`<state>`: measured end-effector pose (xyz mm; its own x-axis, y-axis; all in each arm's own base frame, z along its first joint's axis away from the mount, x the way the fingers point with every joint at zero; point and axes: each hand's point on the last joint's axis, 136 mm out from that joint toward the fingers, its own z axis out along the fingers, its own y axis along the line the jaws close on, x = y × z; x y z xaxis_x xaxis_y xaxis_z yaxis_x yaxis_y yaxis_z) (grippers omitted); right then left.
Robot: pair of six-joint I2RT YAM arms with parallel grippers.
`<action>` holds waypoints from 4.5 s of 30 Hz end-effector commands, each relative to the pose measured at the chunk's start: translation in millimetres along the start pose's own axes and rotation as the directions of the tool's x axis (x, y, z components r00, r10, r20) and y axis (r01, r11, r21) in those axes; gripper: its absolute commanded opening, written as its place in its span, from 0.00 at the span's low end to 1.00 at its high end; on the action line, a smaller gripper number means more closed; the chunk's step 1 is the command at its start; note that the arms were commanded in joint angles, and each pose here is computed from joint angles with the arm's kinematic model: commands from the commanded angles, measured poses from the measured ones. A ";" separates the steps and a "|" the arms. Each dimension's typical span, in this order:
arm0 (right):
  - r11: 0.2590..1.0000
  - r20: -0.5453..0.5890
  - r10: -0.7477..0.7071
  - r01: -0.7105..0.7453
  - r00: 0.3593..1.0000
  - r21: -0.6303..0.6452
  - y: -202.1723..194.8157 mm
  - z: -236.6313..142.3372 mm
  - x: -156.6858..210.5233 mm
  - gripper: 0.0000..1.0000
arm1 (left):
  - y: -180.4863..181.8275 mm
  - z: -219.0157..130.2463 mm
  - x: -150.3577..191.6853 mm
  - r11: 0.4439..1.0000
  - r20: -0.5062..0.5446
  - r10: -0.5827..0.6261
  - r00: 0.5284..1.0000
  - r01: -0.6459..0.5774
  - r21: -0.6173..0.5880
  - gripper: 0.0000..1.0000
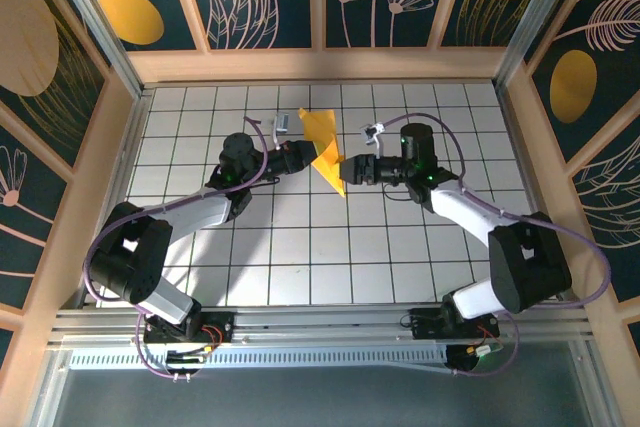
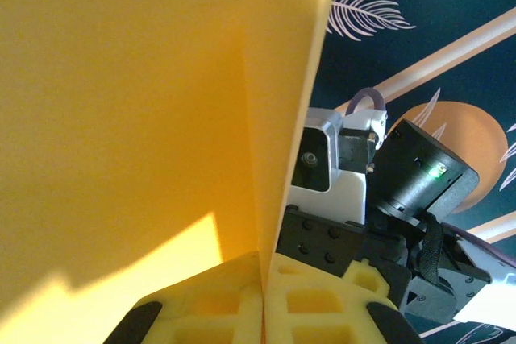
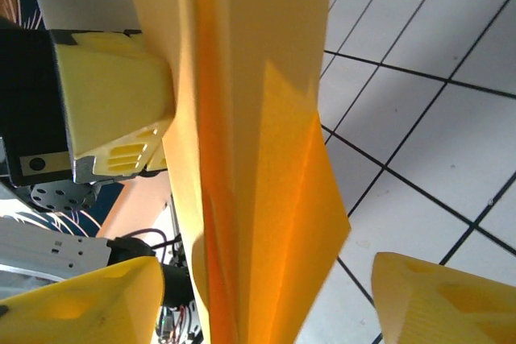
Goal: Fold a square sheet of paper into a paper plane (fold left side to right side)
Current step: Turn over the paper at the center of the table, then pick up the paper from the center of the table.
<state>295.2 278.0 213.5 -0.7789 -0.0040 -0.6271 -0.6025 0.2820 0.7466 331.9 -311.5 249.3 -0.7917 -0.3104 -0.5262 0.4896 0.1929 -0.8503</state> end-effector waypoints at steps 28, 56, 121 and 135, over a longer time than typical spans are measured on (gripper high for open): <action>0.550 -0.143 -0.334 0.315 0.932 0.773 -47.8 -27.1 -49.1 0.00 | 63.1 -122.5 -42.0 0.701 0.269 0.301 0.915 -0.021 -0.713 0.62; -0.021 -0.588 -0.068 0.588 0.806 0.809 -155.0 21.9 54.8 0.40 | 79.7 -216.4 -35.4 0.457 0.378 0.400 0.835 0.176 -0.872 0.80; 0.932 0.305 0.008 -0.117 0.952 0.342 -83.7 -122.6 -6.8 0.83 | 137.6 42.5 36.1 0.921 -0.125 0.025 0.992 -0.072 -0.384 0.00; 0.993 0.012 -0.003 0.001 1.000 0.116 -97.2 -32.4 47.2 0.73 | 84.0 -1.5 84.2 0.946 -0.265 0.248 0.932 -0.291 -0.140 0.00</action>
<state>309.1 202.2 104.9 -0.8394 0.0697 -0.5390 -0.4499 0.4671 0.7611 315.0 -315.1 111.4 -0.7859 -0.0224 -0.6180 0.5311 0.4875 -0.6930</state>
